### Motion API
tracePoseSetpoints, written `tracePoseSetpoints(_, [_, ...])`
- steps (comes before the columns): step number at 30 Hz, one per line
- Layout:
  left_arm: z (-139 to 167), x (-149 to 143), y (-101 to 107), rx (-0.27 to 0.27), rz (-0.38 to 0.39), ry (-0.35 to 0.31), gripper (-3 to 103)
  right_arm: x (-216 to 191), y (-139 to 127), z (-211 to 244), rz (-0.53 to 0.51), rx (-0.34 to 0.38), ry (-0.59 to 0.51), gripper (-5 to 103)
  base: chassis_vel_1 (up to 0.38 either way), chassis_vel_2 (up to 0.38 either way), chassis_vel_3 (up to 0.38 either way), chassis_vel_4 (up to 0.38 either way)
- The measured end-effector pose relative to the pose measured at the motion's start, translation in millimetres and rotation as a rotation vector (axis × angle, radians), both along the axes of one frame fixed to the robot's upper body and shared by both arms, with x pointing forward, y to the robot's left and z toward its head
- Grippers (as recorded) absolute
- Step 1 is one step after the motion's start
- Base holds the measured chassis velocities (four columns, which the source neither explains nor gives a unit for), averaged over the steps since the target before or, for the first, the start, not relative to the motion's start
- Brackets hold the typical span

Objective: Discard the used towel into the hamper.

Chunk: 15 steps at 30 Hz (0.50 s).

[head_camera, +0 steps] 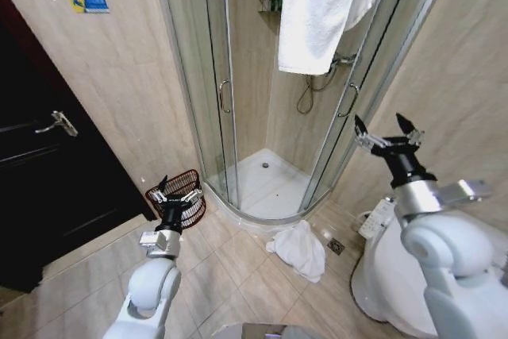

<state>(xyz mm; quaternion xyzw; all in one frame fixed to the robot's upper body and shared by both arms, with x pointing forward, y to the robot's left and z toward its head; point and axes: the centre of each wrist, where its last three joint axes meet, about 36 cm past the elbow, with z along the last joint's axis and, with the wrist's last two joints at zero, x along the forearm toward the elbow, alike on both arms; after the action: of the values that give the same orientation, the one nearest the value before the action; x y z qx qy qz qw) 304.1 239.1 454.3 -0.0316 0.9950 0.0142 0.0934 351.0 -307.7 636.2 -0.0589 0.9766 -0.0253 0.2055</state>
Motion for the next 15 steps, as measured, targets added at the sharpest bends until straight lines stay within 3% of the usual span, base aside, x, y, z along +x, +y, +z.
tracePoseSetpoints(15, [3.3, -3.5, 4.3, -0.001, 0.007, -0.026, 100, 42.7, -11.5, 67.3, 0.030, -0.059, -0.046, 100, 0.000, 0.000, 0.000, 0.000])
